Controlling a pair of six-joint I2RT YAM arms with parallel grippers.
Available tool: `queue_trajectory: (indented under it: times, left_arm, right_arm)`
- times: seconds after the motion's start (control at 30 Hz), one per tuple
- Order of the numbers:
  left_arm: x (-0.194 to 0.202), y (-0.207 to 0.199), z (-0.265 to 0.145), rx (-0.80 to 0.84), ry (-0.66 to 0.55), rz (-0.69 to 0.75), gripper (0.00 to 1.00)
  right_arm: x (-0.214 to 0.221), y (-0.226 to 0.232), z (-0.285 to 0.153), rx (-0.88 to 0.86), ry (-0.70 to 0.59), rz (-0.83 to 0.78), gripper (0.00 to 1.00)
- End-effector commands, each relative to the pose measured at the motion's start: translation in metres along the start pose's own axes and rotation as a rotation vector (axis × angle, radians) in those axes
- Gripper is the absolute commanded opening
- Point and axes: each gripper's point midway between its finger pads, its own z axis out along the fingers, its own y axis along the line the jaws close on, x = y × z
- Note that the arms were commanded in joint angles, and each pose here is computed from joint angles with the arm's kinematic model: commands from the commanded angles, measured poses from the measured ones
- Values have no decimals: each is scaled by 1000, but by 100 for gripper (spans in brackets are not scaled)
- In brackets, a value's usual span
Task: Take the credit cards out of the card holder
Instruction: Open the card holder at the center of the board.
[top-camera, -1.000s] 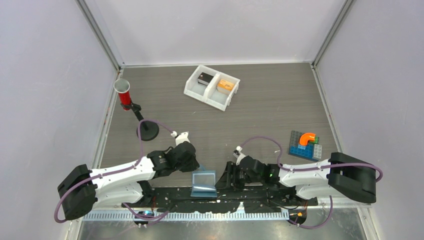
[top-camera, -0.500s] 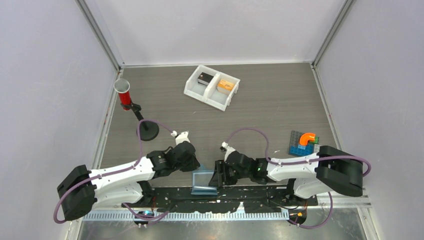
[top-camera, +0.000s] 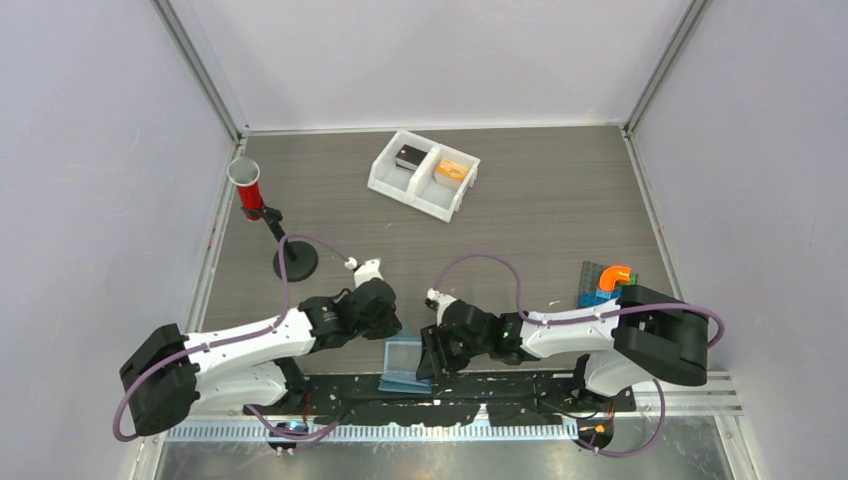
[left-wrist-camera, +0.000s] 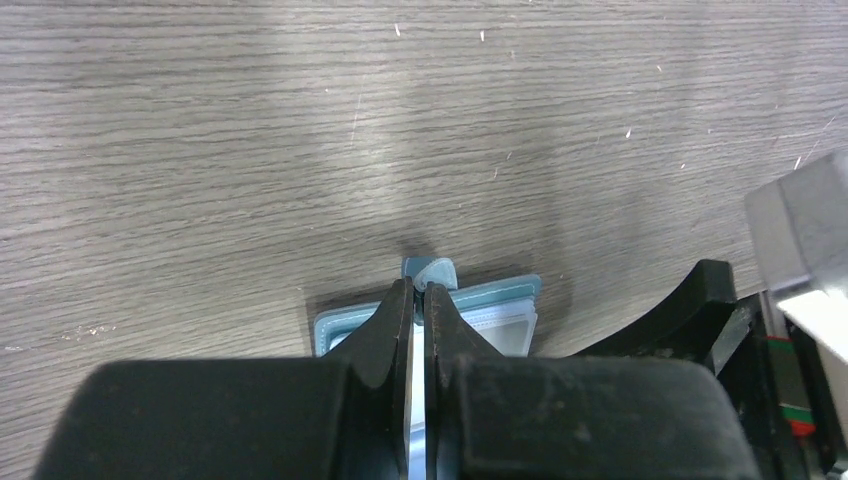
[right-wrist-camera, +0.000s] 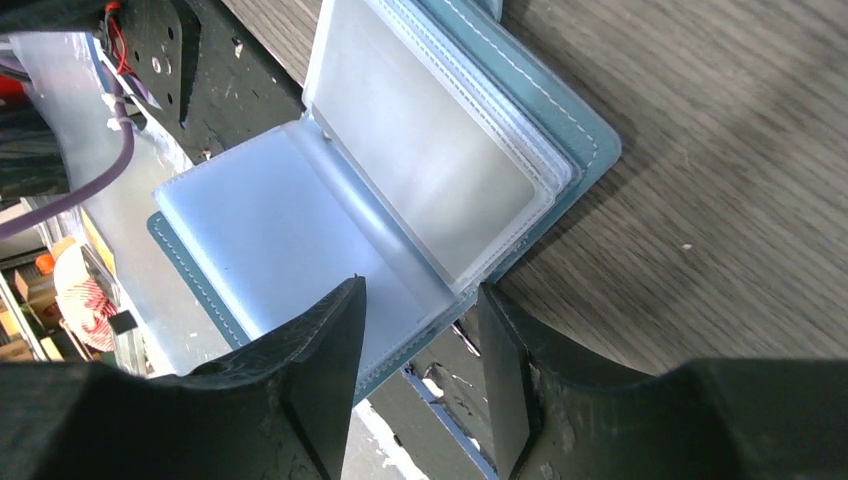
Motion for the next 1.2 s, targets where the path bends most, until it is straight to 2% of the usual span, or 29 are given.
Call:
queue_trajectory:
  times: [0.0,0.37,0.67,1.17]
  left_arm:
    - [-26,-10,-4,-9,-72,-14,0]
    - [-52,-17,2,-11,-86,-36,0]
    - [-64,-1,12,-30,-84,-93,0]
    - [-54,25,6,-80,-71,-118,0]
  right_arm:
    - [12,-9,1,35,57,-35,53]
    - [-4,-34,-2,228,14,-81,50]
    - [-38,-68,-4,415,-60,-131,48]
    - [-49,-118,-22,578,20,-228,46]
